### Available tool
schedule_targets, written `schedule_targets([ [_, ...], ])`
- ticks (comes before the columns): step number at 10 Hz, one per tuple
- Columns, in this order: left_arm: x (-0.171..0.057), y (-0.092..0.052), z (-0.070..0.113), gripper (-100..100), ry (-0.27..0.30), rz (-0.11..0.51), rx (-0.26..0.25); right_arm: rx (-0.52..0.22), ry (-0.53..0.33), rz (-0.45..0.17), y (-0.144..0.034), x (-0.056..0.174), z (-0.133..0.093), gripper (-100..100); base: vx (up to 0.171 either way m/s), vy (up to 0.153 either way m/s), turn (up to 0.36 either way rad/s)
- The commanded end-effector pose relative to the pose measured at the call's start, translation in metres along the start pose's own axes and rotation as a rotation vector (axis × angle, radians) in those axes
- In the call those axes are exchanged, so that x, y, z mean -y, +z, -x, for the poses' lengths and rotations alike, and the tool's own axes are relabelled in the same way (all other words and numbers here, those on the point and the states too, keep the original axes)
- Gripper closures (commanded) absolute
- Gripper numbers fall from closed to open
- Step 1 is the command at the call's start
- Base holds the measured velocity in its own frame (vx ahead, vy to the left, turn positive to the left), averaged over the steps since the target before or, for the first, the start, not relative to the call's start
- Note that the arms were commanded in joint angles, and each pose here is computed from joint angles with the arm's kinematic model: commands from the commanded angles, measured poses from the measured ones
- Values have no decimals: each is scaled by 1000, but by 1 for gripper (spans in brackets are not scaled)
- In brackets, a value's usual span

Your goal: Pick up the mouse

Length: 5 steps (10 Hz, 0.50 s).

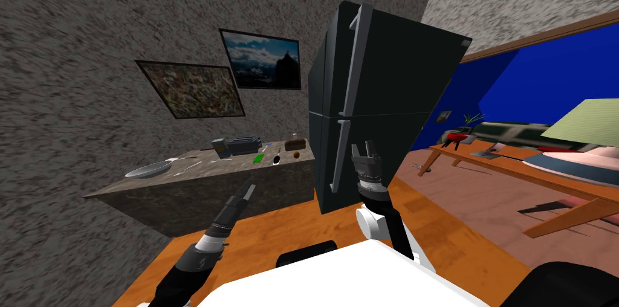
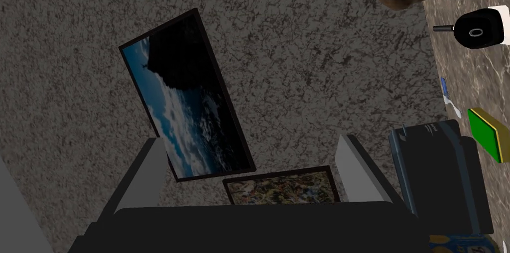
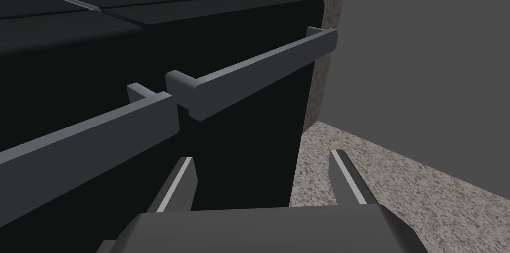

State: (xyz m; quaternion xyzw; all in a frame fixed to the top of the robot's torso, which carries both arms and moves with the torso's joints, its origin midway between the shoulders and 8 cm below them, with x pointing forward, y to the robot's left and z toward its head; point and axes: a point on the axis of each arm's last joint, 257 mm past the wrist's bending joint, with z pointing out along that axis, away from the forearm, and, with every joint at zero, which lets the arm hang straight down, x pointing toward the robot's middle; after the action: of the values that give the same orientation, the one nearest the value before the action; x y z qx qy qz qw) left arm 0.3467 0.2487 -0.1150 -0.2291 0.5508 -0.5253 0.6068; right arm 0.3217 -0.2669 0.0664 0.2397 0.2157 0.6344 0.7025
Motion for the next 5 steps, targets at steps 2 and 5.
schedule_targets([
  [2, -30, -6, -7, -100, 1, 87, -64, 0, 0, 0, 0, 0, 0, 0, -18, 26, -138],
  [5, -51, -14, -9, -100, 17, 149, -121, 0, 0, 0, 0, 0, 0, 0, -13, 26, -126],
])
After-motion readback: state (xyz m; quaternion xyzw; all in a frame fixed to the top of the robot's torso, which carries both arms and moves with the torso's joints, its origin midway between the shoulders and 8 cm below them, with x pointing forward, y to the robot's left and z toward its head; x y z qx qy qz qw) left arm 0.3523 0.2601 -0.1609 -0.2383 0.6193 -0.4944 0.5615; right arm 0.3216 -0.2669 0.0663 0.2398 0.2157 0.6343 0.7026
